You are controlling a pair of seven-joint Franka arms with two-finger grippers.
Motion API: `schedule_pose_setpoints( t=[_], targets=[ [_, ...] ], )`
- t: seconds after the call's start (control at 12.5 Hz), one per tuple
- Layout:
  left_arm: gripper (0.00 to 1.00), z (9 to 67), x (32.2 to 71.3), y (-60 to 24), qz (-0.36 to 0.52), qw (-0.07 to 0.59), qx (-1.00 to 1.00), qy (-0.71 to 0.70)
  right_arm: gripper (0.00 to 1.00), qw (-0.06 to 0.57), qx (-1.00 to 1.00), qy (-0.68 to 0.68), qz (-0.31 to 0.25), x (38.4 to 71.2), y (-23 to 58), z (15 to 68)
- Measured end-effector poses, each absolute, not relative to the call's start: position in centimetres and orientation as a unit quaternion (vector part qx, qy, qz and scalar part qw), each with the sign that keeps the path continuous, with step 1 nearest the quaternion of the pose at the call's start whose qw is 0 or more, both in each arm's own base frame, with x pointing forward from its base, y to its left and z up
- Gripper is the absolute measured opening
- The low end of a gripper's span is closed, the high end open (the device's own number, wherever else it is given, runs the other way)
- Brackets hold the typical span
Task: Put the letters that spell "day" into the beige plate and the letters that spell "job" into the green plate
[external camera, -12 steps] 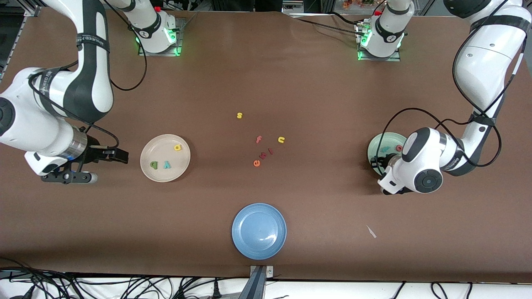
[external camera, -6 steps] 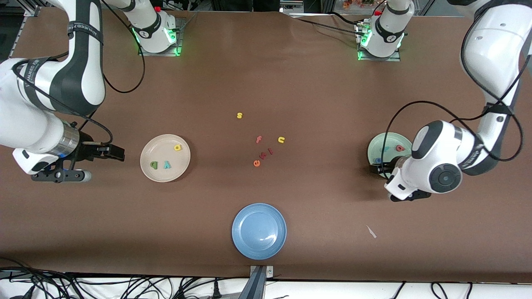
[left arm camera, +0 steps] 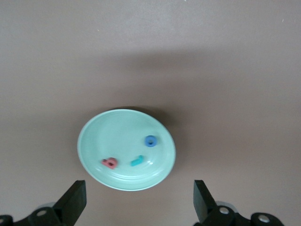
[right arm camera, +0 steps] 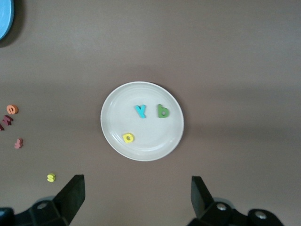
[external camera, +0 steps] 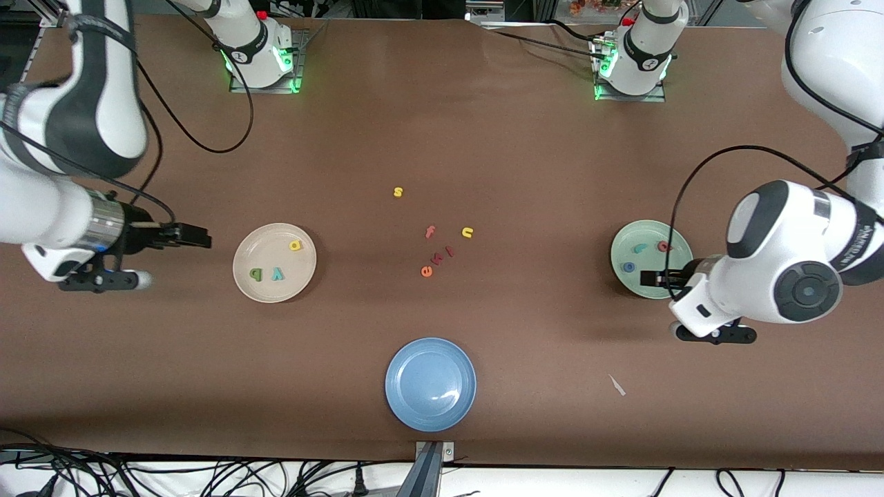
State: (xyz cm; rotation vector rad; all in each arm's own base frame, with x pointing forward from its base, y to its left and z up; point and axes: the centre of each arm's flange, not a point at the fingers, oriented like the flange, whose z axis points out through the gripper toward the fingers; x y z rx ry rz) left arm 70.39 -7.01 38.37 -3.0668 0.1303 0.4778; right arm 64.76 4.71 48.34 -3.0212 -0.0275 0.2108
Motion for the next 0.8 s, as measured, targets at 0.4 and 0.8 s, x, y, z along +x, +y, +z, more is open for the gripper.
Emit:
schedule_pose_setpoints(
  t=[0.4, 0.8],
  targets=[
    [1.00, 42.4, 71.0, -3.8, 0.137, 0.004, -0.985, 0.102, 1.00, 0.010, -0.999, -0.021, 0.038, 62.4, 3.0, 53.6],
    [1.00, 46.4, 71.5, -4.2, 0.108, -0.006, -0.992, 0.068, 1.00, 0.006, -1.000, 0.005, 0.023, 58.6, 2.6, 59.3]
  ],
)
